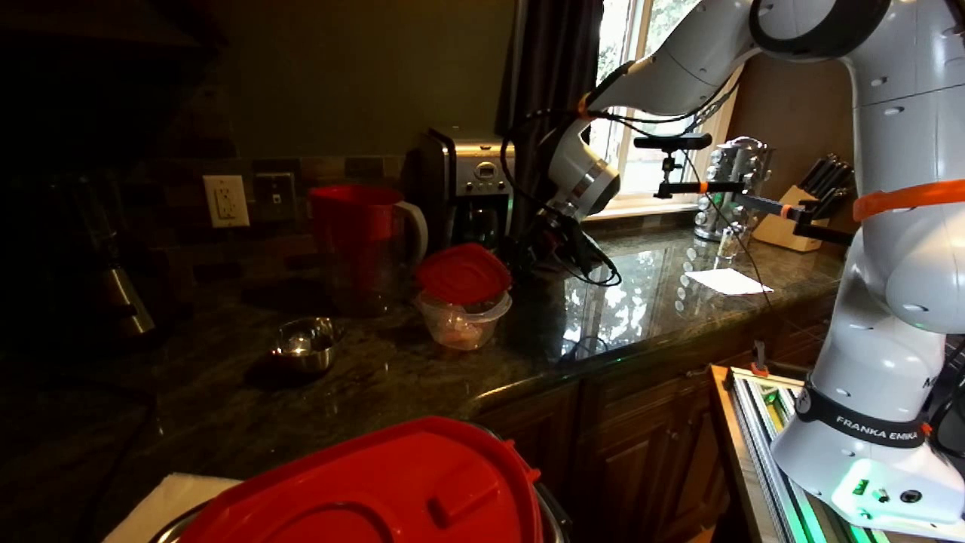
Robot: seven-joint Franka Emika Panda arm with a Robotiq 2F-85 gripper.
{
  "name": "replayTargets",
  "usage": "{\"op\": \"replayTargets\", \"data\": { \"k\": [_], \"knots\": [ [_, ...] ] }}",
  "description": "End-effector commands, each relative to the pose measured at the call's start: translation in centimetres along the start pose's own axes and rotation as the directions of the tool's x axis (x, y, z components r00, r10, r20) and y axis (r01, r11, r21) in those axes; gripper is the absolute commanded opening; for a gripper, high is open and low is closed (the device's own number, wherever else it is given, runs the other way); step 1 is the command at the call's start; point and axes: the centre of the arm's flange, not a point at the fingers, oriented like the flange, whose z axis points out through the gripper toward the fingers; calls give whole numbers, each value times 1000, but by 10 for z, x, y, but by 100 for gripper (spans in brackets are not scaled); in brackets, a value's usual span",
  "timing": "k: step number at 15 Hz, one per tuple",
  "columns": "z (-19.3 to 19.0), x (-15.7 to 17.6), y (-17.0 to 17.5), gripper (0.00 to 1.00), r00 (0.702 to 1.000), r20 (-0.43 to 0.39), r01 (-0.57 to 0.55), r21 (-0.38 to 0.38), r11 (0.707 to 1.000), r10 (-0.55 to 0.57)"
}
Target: Move the clear bowl with the red lid to the right.
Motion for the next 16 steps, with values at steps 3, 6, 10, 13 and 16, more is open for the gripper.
{"op": "replayTargets", "data": {
  "k": [3, 6, 10, 13, 16],
  "knots": [
    [-1, 3, 2, 4, 1000, 0, -2, 18, 1000, 2],
    [-2, 3, 1, 4, 1000, -2, 2, 17, 1000, -2],
    [-16, -2, -4, 4, 1000, -9, 18, 45, 999, -17],
    [-36, -19, -8, 4, 999, -11, 36, 96, 995, -35],
    [-49, -37, -14, 4, 999, 2, 36, 174, 984, -37]
  ]
}}
